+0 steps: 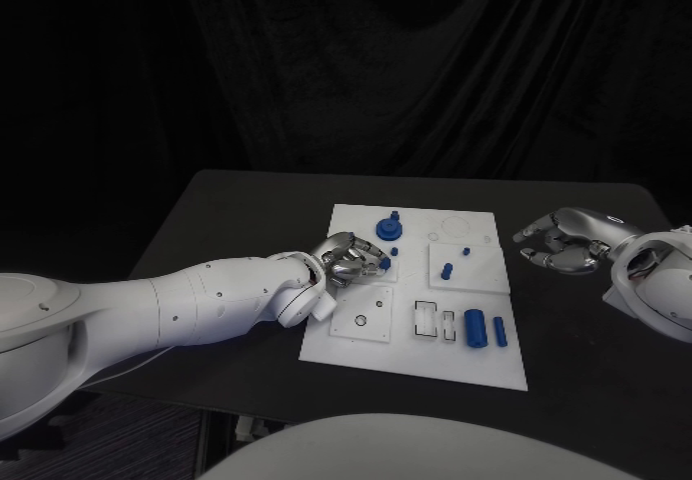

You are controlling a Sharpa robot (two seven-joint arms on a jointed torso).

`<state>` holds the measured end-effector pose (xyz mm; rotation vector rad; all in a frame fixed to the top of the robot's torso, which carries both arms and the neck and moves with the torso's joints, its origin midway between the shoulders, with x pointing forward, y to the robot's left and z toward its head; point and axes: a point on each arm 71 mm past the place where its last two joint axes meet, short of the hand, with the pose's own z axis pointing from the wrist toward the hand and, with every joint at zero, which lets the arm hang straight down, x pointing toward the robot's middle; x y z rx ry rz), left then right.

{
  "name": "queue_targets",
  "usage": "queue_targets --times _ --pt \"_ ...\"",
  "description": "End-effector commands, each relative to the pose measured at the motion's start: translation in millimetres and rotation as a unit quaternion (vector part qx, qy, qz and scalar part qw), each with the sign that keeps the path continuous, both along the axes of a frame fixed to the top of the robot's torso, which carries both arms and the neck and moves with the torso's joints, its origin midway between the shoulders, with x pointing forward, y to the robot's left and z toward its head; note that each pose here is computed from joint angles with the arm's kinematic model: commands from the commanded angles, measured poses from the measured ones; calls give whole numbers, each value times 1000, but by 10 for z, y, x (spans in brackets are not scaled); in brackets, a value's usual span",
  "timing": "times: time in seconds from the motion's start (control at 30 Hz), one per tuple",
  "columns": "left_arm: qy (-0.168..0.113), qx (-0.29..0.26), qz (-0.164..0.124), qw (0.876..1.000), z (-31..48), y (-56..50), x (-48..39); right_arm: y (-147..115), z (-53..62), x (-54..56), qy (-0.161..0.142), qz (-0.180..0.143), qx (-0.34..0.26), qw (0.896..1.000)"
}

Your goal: Assemble the parts on the task board

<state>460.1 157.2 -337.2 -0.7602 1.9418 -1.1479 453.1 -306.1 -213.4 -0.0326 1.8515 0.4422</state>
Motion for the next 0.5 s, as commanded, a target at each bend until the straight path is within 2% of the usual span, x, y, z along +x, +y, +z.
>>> queue_targets --times 0.03,0.17,0.33,0.5 --pt "91 22 12 995 -296 90 -153 -8 -18 -7 6 -4 -4 1000" --pt "91 27 14 995 -298 86 -155 -13 -18 -10 5 -5 -4 1000" --pt "73 64 1 995 -300 82 -167 -12 -19 -12 6 -4 -4 1000" --pt "71 86 2 994 -312 94 -179 -10 -20 -13 6 -4 -4 1000"
